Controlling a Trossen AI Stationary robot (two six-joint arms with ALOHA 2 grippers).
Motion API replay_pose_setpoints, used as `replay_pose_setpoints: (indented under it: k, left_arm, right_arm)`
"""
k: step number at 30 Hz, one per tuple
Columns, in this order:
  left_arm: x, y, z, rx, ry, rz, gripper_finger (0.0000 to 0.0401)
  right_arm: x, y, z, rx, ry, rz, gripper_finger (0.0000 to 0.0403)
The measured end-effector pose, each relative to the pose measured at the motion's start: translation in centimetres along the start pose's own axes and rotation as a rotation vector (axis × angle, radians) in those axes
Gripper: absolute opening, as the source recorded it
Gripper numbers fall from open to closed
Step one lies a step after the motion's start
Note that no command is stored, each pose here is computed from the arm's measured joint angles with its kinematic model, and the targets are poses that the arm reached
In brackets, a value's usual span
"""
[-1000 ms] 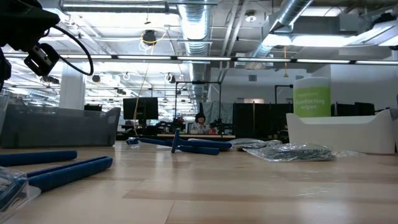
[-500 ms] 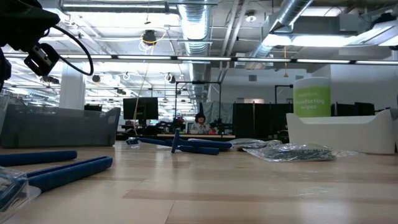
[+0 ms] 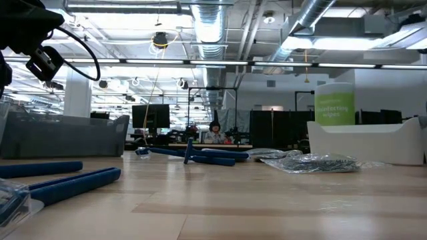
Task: Pick & Place Travel size toiletries
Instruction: Put the blue shave cream into the right black bin
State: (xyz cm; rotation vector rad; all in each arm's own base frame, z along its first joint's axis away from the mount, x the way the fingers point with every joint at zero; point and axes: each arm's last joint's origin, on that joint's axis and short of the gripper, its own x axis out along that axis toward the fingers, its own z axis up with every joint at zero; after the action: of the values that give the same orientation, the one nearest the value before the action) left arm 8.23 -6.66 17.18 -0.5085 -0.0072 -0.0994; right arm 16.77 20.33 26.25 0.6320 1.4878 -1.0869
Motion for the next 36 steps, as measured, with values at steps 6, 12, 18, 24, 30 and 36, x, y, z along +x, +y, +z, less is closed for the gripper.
replay_pose_setpoints:
  k: [6,12,18,24,30,36]
  left_arm:
    - [0.0,0.0,0.0,-0.001,-0.001,-0.001,0.0002]
    - [0.0,0.0,0.0,-0.001,-0.001,-0.001,0.0002]
    - [0.0,0.0,0.0,-0.001,-0.001,-0.001,0.0002]
    - [0.0,0.0,0.0,-0.001,-0.001,-0.001,0.0002]
    - [0.0,0.0,0.0,-0.001,-0.001,-0.001,0.0002]
    - [0.0,0.0,0.0,-0.002,-0.002,-0.001,0.0002]
  right_arm:
    - [-1.0,-1.1,0.4,-0.002,0.019,0.05,0.0244]
    - [-1.4,-1.4,1.1,0.008,0.032,0.069,0.0244]
    - [-1.7,-1.2,2.6,-0.002,0.046,0.085,0.0244]
    - [-2.5,-0.5,3.7,-0.131,0.063,0.237,0.0244]
    - [-3.0,-0.7,3.0,-0.21,0.054,0.327,0.022]
    - [-2.4,-1.6,2.1,-0.115,0.066,0.184,0.0144]
